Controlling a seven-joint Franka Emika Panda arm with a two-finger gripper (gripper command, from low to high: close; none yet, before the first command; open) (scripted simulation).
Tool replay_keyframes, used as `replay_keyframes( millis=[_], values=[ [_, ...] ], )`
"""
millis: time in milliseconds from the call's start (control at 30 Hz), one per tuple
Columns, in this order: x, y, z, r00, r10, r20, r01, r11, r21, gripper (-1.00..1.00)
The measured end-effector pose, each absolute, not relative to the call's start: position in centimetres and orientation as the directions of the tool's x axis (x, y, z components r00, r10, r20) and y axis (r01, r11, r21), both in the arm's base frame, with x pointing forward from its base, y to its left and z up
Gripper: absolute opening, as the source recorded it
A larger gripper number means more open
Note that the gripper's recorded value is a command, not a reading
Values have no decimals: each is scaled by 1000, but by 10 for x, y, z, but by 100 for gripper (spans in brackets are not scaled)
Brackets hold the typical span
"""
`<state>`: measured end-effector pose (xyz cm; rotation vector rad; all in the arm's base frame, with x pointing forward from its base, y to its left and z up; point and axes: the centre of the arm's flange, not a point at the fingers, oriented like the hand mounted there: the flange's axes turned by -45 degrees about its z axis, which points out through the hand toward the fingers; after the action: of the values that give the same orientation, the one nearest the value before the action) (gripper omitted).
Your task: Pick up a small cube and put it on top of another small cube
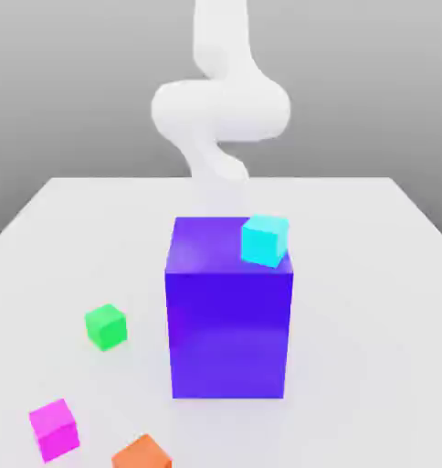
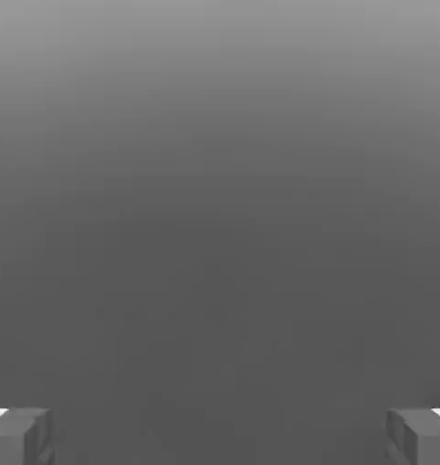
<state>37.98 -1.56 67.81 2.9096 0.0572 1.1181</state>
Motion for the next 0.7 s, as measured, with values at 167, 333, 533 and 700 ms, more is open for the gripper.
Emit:
replay_keyframes(
  millis=[167,333,533,700],
  values=[
    [437,-51,602,818,155,554,114,-988,108,0],
    [475,-90,519,867,254,429,212,-967,143,0],
    [496,-137,412,890,365,273,338,-930,142,0],
    [490,-179,319,884,444,149,432,-896,104,0]
  ],
)
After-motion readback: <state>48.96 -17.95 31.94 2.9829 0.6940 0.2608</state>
